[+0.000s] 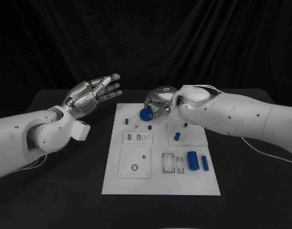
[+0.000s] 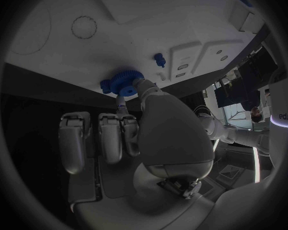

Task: Assemble the parts on the task board

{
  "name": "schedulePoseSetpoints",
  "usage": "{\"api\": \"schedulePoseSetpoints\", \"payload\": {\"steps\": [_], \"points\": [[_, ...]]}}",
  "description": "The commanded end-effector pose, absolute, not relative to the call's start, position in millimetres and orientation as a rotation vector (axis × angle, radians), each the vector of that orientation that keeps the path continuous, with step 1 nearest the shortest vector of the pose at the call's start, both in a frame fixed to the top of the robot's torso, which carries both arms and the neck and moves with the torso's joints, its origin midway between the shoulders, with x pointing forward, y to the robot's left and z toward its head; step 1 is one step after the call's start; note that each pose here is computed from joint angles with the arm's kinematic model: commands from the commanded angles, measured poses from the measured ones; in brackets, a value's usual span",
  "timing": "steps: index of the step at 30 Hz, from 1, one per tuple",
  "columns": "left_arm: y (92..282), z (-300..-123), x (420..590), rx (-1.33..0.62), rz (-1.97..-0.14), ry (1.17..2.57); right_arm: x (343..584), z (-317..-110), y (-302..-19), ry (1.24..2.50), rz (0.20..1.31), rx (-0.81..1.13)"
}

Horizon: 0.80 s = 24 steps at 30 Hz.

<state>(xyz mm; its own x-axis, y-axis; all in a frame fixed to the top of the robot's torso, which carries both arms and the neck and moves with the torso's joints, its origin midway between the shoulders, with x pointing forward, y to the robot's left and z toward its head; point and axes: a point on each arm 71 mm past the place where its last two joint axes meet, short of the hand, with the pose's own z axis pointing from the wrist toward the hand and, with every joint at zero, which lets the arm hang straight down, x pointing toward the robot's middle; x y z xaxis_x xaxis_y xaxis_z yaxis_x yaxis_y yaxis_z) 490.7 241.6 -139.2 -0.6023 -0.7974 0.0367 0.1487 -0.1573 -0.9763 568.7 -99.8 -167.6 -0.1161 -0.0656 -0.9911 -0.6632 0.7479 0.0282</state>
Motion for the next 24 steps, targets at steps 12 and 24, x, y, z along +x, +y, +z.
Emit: {"api": "schedulePoseSetpoints", "payload": {"steps": [12, 24], "points": [[240.0, -138.4, 490.4, -0.757, -1.85, 1.444, 568.2, -171.8, -100.5, 1.666, 0.557, -0.606], [240.5, -138.5, 490.4, -0.758, -1.849, 1.445, 567.2, -172.4, -105.5, 1.671, 0.56, -0.608]]}}
